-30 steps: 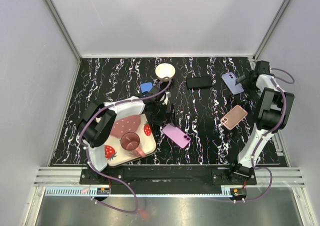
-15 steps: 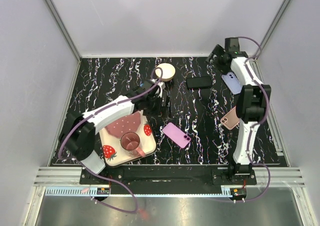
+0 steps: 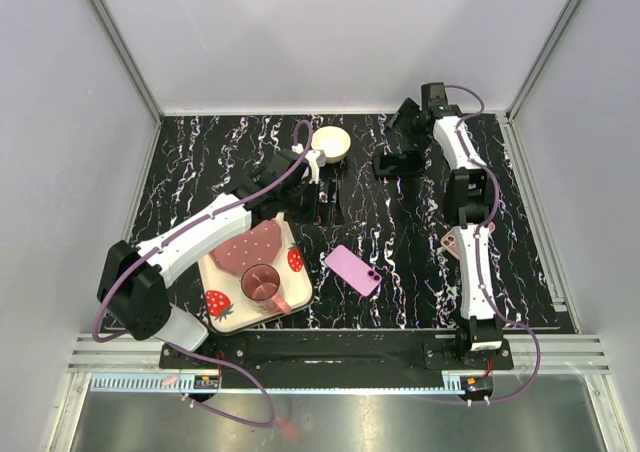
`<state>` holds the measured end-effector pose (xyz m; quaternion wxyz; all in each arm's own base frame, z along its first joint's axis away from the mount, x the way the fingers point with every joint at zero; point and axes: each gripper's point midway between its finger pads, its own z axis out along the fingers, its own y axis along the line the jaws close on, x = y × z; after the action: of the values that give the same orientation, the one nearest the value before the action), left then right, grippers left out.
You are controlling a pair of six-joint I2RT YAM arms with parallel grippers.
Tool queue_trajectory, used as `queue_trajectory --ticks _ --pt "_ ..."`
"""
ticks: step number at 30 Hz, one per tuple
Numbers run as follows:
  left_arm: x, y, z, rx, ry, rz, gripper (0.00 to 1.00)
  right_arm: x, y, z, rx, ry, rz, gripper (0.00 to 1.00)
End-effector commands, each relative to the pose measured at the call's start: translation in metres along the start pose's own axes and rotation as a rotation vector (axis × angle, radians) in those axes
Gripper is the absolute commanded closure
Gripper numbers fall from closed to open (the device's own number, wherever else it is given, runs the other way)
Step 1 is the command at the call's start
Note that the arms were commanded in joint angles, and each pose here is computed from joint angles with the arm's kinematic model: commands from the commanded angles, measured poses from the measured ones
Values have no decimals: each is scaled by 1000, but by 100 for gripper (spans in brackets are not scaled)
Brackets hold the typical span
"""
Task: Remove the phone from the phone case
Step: Pick up the phone at the center of the board.
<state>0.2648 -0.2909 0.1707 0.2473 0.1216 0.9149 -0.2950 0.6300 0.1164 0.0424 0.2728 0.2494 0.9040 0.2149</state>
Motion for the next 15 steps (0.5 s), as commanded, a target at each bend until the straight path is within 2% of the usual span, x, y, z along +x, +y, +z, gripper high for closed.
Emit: queue_trajectory --ticks 1,2,3,4,5,6,9,10,14,15 --pt "-11 -4 -4 13 -54 -3 4 29 -8 -14 26 101 39 5" --pt "-9 -4 -2 18 -46 -5 4 54 -31 -8 71 163 60 5" --pt "-10 -5 -1 23 -47 -4 4 44 -14 -24 15 116 45 5" --pt "-11 -6 -1 25 -48 -5 4 52 -15 -29 -1 130 54 5" --pt "-10 -5 2 22 -40 -6 4 86 -41 -26 48 198 107 5" --pt "-10 -5 3 23 -38 -12 4 71 -20 -43 -43 125 104 5" --pt "-8 -6 8 37 -28 -20 4 114 -30 -60 -90 195 170 6" --pt "-6 -5 10 35 -22 -24 4 138 -47 -62 -59 239 197 6" --pt "-5 -6 11 46 -22 -29 4 156 -57 -84 -29 200 139 5" --pt "-5 -6 11 48 -23 -28 4 157 -68 -85 38 179 107 4"
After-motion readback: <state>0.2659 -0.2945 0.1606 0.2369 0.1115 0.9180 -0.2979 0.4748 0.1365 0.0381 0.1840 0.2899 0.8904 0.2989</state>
